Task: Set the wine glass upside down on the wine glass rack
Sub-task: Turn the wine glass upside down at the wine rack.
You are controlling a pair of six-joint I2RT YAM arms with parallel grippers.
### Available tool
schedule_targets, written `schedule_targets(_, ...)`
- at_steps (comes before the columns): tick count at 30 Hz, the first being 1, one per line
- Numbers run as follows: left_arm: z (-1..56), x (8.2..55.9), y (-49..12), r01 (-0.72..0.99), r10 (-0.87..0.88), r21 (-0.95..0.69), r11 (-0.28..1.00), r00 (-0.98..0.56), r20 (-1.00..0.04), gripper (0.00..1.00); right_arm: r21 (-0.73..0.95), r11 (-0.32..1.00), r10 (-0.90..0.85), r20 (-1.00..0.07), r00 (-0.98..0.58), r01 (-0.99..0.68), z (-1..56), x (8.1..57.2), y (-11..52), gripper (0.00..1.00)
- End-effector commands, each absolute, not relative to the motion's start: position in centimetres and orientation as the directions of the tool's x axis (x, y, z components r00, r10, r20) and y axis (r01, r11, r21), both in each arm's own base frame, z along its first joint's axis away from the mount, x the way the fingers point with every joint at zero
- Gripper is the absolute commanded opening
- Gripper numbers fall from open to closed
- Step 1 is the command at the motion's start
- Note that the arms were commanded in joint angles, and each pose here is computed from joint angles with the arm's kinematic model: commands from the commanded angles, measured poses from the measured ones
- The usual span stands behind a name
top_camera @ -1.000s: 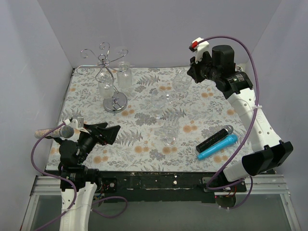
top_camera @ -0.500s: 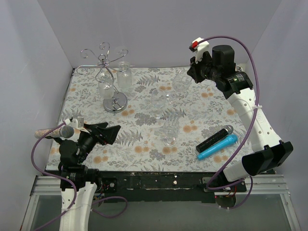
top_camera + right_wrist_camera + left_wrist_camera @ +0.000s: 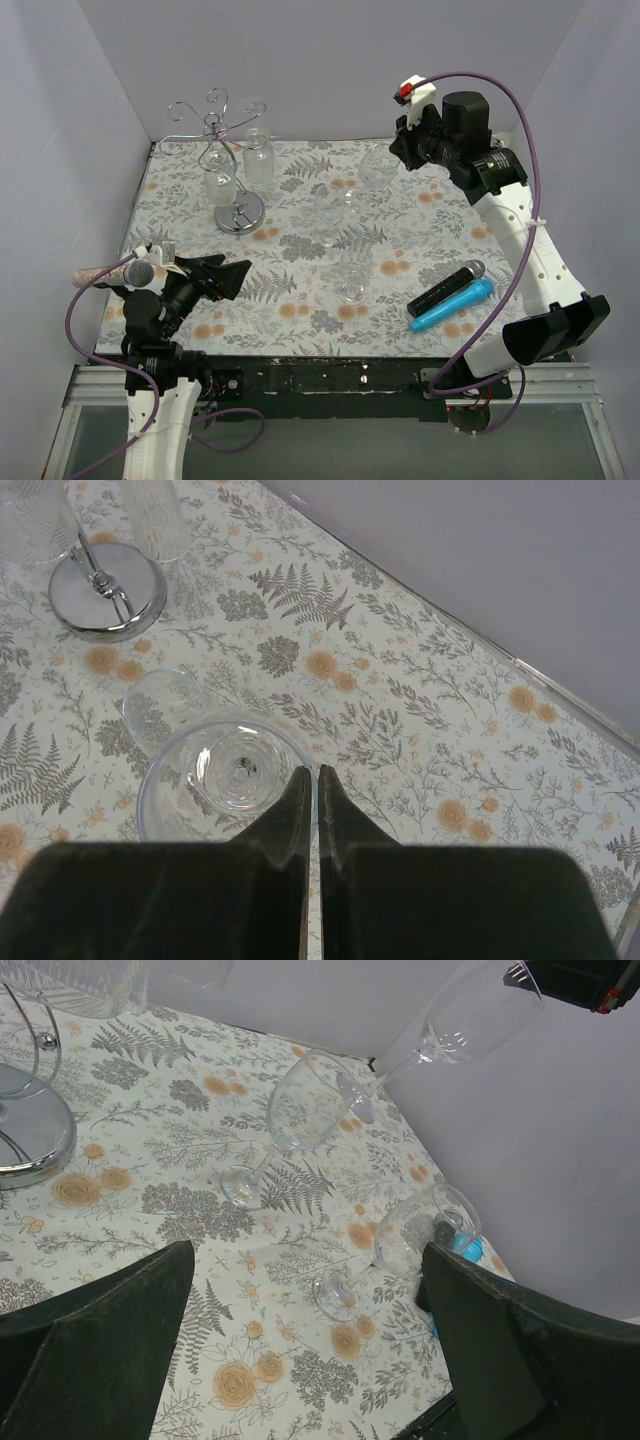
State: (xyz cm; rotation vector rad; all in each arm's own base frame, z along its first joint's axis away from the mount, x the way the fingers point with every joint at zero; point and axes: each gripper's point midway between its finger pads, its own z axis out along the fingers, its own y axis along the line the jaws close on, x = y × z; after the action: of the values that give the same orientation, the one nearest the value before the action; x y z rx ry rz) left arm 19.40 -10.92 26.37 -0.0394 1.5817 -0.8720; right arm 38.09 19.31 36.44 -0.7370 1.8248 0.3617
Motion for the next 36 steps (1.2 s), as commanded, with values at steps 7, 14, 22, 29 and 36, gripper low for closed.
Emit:
schedule_targets(7, 26.4, 19.2, -11.8, 0.472, -0.501, -0.571, 0.671, -0.28, -0.819, 0.98, -0.176, 0.783, -0.255, -0.966, -0.049, -0.597, 43.2, 37.2, 18.4, 0.01)
schedule_targets(14, 25.7, 19.2, -13.0, 0.458, -0.556, -0.676, 0.578, -0.386, -0.736, 0.98, -0.186, 0.786, -0.253, -0.967, -0.033, -0.59, 43.7, 35.7, 17.6, 0.01)
schedule_targets(22, 27.2, 19.3, -14.6, 0.453, -0.584, -0.772, 0.446, -0.507, -0.634, 0.98, -0.134, 0.714, -0.214, -0.976, -0.032, -0.688, 44.1, 33.3, 19.2, 0.01)
schedule_targets(29, 29.1, 20.3, -15.4, 0.431, -0.581, -0.808, 0.402, -0.562, -0.589, 0.98, -0.07, 0.638, -0.173, -0.983, -0.055, -0.767, 44.3, 31.9, 20.9, 0.01)
schedule_targets(36, 29.1, 21.2, -20.4, 0.387, -0.546, -0.835, 0.391, -0.632, -0.549, 0.98, -0.016, 0.578, -0.146, -0.986, -0.084, -0.816, 43.9, 30.9, 22.1, 0.01)
